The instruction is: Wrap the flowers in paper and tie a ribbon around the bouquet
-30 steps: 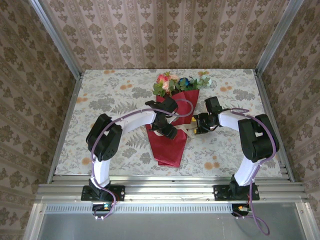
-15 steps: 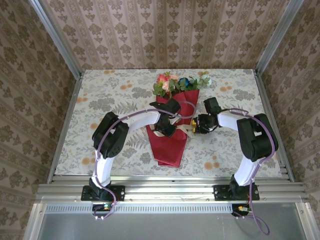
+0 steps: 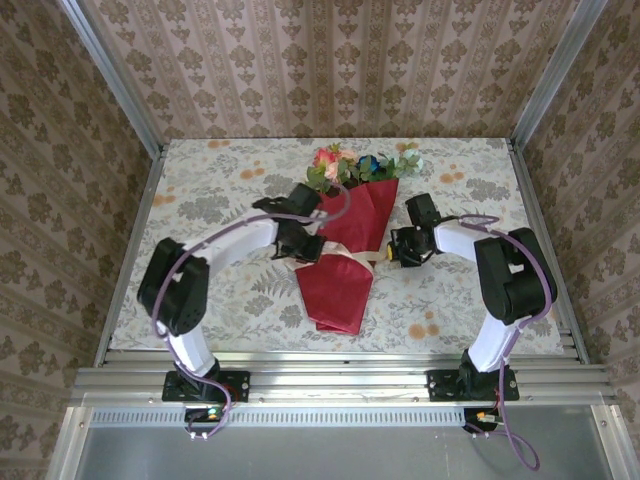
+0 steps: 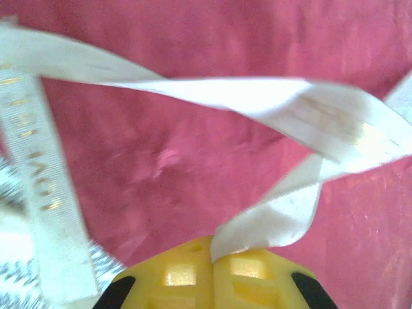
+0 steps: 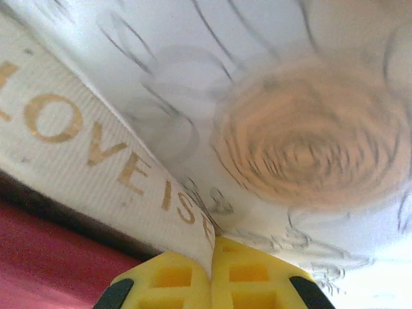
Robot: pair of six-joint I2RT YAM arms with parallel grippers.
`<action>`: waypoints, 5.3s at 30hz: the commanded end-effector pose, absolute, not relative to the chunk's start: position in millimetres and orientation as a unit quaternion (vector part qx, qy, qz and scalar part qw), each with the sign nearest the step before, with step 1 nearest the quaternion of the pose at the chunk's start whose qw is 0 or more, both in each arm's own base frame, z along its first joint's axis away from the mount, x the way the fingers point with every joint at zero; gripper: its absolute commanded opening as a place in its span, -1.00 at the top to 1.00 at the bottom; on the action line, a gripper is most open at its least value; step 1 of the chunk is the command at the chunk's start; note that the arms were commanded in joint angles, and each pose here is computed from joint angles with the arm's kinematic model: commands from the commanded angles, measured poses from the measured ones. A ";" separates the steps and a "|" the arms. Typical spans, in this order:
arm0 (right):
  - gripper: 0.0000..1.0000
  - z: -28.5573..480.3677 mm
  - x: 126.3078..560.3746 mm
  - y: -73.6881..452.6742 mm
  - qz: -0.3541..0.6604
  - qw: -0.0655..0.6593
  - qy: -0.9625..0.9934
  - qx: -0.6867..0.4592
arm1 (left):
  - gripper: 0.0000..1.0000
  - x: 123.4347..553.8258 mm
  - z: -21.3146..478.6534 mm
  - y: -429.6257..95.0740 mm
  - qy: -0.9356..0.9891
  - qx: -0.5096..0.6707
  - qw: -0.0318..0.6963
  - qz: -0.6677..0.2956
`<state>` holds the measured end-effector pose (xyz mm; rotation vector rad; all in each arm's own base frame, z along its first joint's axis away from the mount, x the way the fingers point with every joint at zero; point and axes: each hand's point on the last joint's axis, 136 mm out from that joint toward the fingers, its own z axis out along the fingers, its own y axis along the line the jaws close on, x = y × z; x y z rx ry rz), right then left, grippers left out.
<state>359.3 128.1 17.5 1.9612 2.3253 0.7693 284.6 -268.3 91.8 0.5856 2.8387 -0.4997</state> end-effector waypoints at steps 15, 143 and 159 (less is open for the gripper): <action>1.00 58.4 369.5 29.7 0.025 0.111 0.926 0.360 | 1.00 356.2 124.5 -152.3 0.885 -0.225 0.109 -0.393; 0.67 11.2 336.6 163.1 0.251 -0.039 0.736 0.628 | 1.00 311.3 37.9 -261.2 0.890 -0.366 -0.106 -0.252; 1.00 46.7 342.4 123.3 0.121 0.039 0.906 0.403 | 1.00 337.9 54.8 -211.2 0.889 -0.386 -0.056 -0.241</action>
